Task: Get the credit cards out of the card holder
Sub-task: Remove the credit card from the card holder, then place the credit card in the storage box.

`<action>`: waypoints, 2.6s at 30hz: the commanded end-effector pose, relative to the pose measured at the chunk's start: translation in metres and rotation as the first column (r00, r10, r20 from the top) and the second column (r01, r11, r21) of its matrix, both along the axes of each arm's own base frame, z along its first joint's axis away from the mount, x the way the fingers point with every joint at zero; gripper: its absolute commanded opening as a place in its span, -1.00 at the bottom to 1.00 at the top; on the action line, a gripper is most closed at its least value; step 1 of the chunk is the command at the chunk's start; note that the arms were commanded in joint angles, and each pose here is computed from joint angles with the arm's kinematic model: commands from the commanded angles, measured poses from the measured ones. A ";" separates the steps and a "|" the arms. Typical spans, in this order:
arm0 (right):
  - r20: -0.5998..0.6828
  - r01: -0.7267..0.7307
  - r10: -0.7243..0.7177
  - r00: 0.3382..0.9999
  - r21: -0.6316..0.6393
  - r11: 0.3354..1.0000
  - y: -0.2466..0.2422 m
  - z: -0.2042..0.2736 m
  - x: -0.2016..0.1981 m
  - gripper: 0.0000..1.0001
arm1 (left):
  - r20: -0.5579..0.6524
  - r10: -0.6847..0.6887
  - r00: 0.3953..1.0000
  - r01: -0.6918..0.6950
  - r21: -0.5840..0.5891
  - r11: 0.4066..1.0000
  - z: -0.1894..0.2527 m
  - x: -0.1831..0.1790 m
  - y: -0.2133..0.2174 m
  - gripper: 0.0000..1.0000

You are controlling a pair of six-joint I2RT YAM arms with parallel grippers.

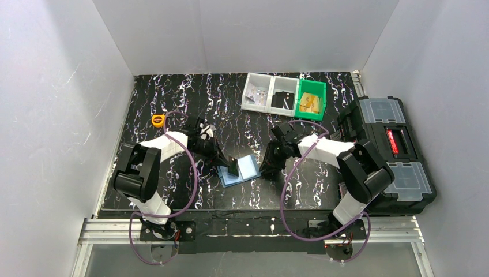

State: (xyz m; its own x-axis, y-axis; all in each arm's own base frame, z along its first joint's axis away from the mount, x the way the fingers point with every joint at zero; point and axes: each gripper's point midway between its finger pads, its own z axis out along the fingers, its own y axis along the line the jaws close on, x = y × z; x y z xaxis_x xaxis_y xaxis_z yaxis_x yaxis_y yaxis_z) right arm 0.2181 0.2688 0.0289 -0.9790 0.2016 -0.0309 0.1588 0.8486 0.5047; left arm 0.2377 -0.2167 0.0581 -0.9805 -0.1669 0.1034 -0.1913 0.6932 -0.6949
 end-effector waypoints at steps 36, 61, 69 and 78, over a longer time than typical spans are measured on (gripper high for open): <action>0.329 -0.093 -0.149 0.932 0.619 0.780 0.038 0.189 0.037 0.26 | 0.152 0.112 0.982 -0.008 -0.562 0.827 0.162 0.046 -0.053 -1.00; 0.431 0.182 -0.223 0.874 0.134 0.974 -0.079 0.155 0.167 -0.97 | 0.222 -0.038 0.974 0.039 0.001 0.999 0.105 0.016 -0.010 0.96; 0.462 0.198 -0.221 0.859 0.098 0.975 -0.090 0.153 0.248 -0.97 | 0.216 -0.056 0.975 0.061 -0.017 0.998 0.107 0.002 -0.008 0.97; 0.457 0.197 -0.211 0.864 0.081 0.977 -0.087 0.134 0.311 -0.97 | 0.233 -0.063 0.970 0.069 -0.017 0.997 0.117 -0.010 -0.004 0.96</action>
State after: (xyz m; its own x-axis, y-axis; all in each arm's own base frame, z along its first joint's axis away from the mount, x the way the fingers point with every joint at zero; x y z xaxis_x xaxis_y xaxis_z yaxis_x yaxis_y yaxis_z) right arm 0.5069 0.1809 0.1561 -0.7987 0.4254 -0.4255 0.1063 0.7958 0.5961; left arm 0.2414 -0.2242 0.1615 -0.9878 -0.1188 -0.1004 -0.0087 0.6867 -0.7269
